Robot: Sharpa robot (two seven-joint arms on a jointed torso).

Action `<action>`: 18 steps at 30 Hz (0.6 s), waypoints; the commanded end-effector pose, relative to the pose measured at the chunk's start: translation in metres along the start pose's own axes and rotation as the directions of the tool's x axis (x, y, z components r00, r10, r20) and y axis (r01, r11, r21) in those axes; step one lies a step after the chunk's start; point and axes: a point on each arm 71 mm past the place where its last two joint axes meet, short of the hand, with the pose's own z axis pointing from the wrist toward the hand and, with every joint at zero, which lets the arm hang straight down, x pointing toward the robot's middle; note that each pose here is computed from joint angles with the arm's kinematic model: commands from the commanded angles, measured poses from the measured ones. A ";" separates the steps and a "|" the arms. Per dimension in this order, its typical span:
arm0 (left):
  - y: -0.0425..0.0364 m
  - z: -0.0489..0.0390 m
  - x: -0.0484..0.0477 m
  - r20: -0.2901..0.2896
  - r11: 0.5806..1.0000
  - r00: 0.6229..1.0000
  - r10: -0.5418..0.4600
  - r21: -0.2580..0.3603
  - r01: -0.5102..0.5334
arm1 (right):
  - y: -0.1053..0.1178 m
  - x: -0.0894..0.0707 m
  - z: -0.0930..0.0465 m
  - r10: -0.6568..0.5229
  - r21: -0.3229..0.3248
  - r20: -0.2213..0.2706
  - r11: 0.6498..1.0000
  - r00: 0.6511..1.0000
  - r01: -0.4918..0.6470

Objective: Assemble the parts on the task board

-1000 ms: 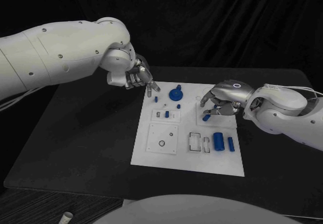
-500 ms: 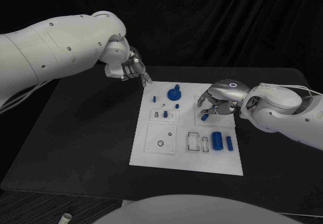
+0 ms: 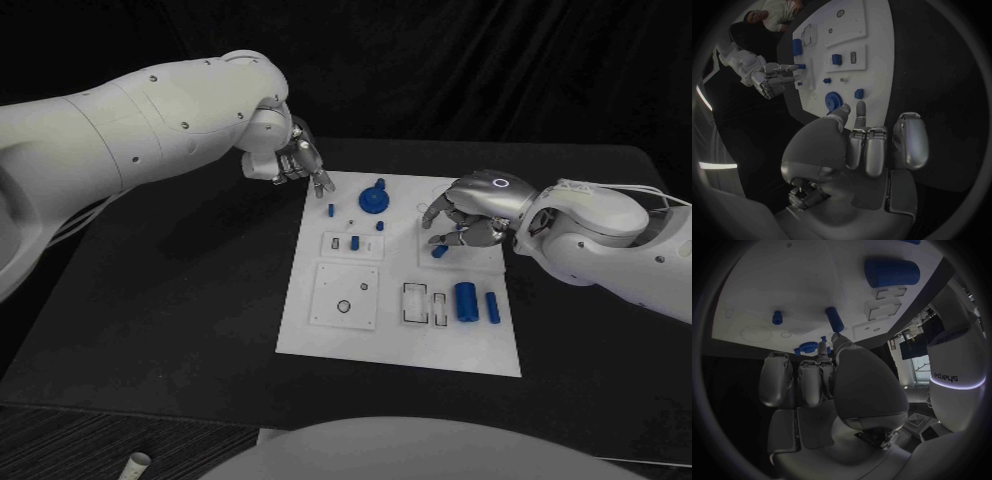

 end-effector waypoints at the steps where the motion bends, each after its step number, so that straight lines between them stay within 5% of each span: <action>1: 0.0000 0.0037 0.0034 -0.017 1.000 1.000 0.014 0.010 -0.014 | 0.003 -0.004 -0.001 0.009 -0.029 0.065 1.000 0.998 -0.007; 18: -0.0042 0.0098 0.0098 -0.029 0.999 0.999 0.045 -0.001 -0.045 | 0.003 -0.004 0.000 0.019 -0.032 0.071 0.999 0.997 -0.017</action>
